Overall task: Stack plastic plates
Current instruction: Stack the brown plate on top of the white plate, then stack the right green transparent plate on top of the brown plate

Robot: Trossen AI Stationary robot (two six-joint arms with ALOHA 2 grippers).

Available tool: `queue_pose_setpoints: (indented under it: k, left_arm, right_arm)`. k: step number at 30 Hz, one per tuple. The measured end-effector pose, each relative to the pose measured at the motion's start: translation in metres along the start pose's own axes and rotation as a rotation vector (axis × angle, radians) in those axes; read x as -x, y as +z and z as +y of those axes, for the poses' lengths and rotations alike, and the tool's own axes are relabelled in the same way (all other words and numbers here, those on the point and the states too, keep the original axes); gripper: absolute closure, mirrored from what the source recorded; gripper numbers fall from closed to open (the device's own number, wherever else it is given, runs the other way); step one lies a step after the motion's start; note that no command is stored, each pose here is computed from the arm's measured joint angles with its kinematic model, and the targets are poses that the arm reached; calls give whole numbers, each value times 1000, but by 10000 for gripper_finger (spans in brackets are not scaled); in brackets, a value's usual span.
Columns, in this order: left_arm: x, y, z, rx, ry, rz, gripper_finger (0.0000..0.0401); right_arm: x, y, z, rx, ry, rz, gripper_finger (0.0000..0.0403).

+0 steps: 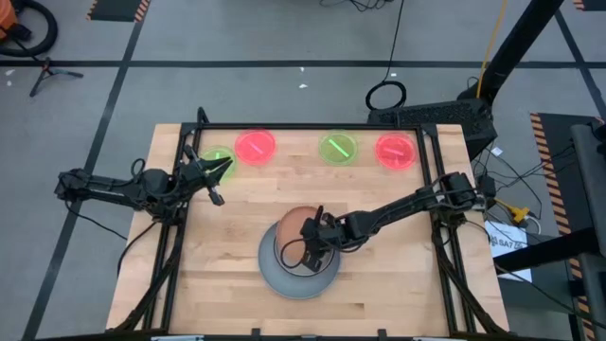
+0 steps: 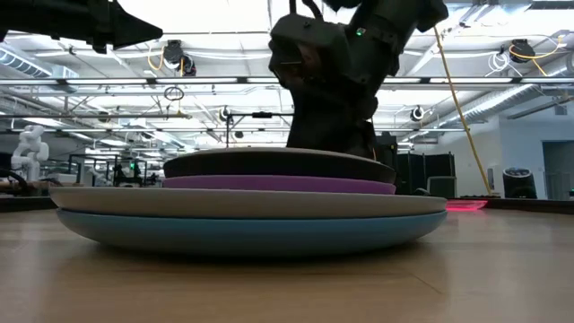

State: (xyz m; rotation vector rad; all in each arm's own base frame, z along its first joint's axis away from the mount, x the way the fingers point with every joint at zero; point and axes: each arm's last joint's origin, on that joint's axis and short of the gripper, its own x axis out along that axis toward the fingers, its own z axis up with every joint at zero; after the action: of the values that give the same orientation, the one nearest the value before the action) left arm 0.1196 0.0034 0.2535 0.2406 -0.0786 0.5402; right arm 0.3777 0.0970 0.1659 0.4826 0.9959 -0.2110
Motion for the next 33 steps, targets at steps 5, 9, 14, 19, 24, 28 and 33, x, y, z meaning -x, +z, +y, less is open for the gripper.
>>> queue_pose_setpoints:
  k: [5,9,14,19,24,28,33]
  left_arm:
    - [0,0,0,0,1,0,352]
    - [0,0,0,0,1,0,352]
    - [0,0,0,0,1,0,352]
    - [0,0,0,0,0,1,352]
    - [0,0,0,1,0,1,352]
    - [0,0,0,1,0,1,352]
    - [0,0,0,-1,0,1,352]
  right_arm:
    - [4,0,5,13,38,-8,342]
    - [7,-1,9,29,53,-17,344]
    - [11,-1,11,40,66,-26,344]
    - [27,4,13,42,63,-76,344]
    - [45,9,8,78,-60,-177,344]
    - [57,15,-3,67,-204,-254,344]
    - [67,31,-27,9,-304,-288,344]
